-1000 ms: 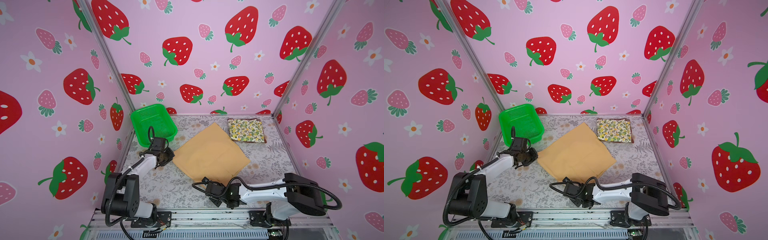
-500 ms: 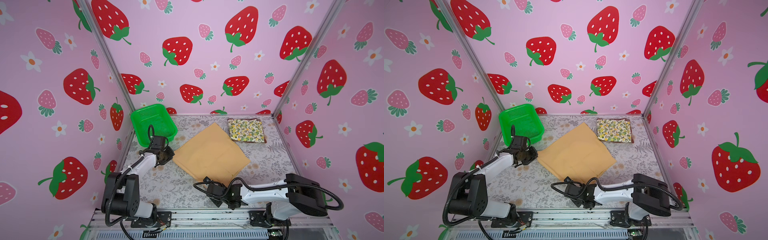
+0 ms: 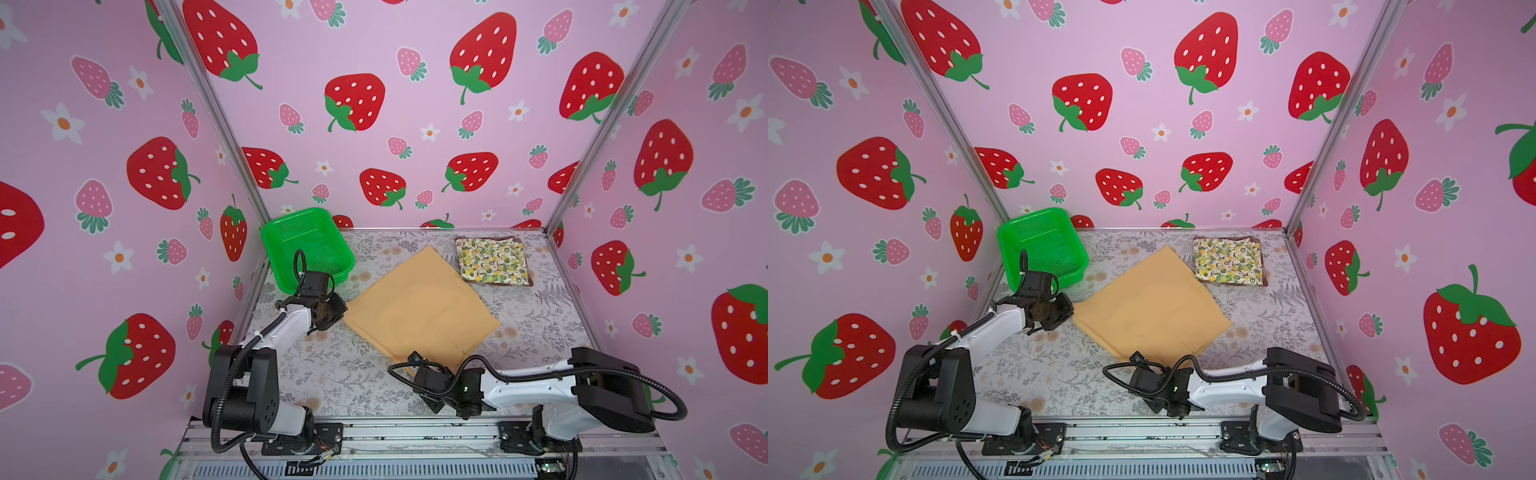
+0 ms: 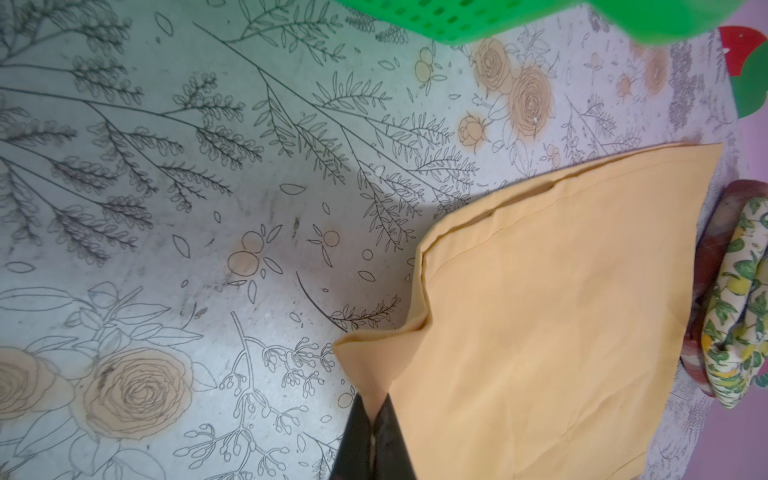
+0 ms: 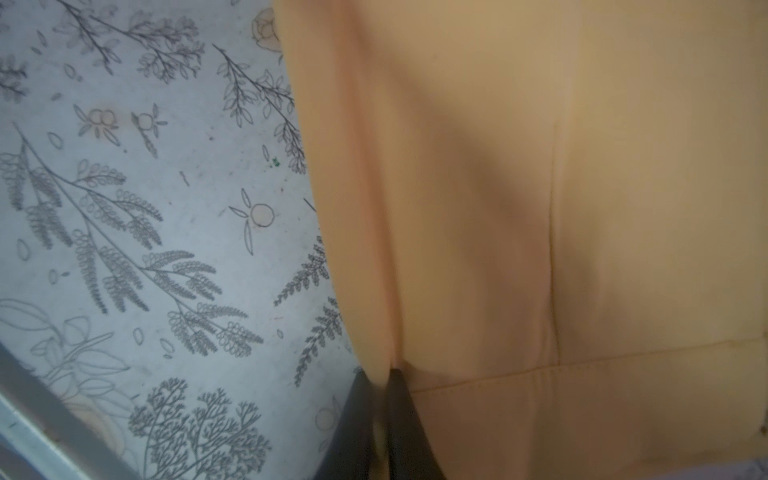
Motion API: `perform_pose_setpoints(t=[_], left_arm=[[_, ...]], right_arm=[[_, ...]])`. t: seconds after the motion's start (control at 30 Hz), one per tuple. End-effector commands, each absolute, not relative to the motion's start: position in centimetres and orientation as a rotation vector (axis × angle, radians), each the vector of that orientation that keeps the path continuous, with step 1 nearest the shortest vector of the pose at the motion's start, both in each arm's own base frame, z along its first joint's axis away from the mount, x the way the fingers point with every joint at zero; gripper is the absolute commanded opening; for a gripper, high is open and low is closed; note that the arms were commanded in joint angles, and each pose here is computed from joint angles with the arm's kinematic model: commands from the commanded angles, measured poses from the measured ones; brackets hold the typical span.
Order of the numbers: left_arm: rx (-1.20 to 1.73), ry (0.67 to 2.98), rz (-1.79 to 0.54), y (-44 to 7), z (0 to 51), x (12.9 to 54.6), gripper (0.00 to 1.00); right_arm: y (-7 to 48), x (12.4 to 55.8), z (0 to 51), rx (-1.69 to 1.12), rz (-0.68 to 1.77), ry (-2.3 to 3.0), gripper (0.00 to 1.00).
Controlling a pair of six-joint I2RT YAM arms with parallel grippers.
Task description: Fold and stack the skirts
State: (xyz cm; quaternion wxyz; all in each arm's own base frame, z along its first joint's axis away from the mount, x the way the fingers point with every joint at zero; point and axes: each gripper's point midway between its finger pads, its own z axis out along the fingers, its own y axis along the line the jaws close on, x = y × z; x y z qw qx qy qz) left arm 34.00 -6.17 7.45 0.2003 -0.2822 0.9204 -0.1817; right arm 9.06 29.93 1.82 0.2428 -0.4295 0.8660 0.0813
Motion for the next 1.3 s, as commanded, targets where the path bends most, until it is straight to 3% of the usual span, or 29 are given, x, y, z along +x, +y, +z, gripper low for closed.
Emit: perform_pose_setpoints(t=[0.0,0.2,0.47,0.63,1.0,1.27], left_arm=[[-0.77,2.513,-0.501,-5.5,9.7,35.7,0.0],[-0.733,2.474,-0.526,-5.6,12.2,35.9,0.0],[-0.617,2.414,-0.711,-8.0,18.7,37.3,0.0],[-0.626,2.358,-0.797,-8.6,20.9,35.8,0.0],[-0.647,2.285,-0.713,-6.5,21.5,26.0,0.0],[-0.654,2.273,-0.737,-6.7,21.8,25.5,0.0]], right_arm=[[27.2,7.5,-0.8,-1.258,0.124,2.466,0.05],[28.6,8.0,2.1,-1.227,0.22,2.406,0.0],[28.8,13.2,10.2,-1.068,0.36,2.343,0.0],[27.8,15.1,13.7,-1.048,0.374,2.327,0.0],[28.9,12.9,14.9,-1.153,0.539,2.357,0.0],[28.2,10.8,16.6,-1.083,0.696,2.367,0.0]])
